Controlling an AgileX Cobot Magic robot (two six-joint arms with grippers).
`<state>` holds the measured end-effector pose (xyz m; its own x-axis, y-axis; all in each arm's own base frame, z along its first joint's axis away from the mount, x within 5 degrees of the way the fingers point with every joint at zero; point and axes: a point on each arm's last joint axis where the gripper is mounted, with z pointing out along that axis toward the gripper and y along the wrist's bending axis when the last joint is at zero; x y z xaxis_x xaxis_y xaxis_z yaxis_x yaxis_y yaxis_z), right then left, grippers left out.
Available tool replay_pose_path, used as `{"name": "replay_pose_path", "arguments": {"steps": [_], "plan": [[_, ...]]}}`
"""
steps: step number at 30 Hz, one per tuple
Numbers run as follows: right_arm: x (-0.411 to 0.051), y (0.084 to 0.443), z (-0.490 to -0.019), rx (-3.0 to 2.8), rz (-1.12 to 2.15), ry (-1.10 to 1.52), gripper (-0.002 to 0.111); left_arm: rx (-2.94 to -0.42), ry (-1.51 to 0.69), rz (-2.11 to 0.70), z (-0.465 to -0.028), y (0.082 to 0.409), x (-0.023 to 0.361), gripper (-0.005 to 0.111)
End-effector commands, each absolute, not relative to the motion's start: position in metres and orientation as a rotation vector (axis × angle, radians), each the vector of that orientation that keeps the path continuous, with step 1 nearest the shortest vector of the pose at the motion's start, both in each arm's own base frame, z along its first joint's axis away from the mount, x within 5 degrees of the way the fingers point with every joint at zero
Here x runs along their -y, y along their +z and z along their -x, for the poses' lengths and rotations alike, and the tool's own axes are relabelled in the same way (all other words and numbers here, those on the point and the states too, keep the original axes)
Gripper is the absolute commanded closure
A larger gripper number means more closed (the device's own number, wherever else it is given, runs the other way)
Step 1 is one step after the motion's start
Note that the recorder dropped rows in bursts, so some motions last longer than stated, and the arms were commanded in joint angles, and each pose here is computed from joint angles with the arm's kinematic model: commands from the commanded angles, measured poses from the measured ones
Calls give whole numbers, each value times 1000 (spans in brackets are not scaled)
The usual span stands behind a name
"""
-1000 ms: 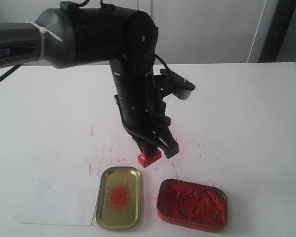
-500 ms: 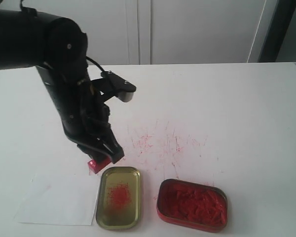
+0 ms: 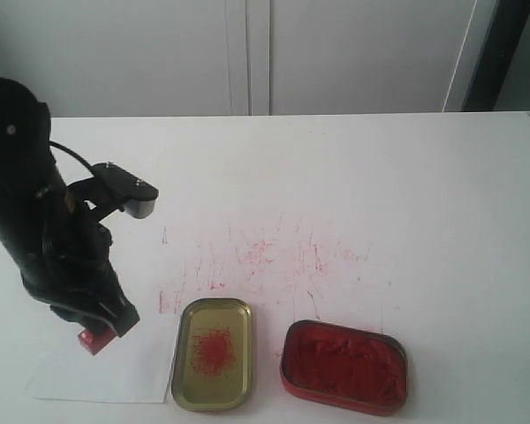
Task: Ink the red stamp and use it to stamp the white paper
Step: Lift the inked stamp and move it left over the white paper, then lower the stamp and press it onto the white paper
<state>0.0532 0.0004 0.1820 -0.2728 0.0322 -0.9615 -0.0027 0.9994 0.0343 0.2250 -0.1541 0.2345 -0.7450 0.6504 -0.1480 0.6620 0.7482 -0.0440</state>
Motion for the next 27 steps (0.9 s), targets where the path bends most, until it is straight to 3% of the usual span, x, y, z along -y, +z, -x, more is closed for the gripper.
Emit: {"name": "replay_pose_path", "arguments": {"steps": [1,14,27], "plan": [[0,182,-53,-1832,-20,34,108,-2875,-136,-995,-220,224,140,107],[0,182,-53,-1832,-20,34,108,-2796,-160,-824,-217,190,133,107],[0,182,-53,-1832,-20,34,108,-2796,-102,-787,-219,188,129,107]]}}
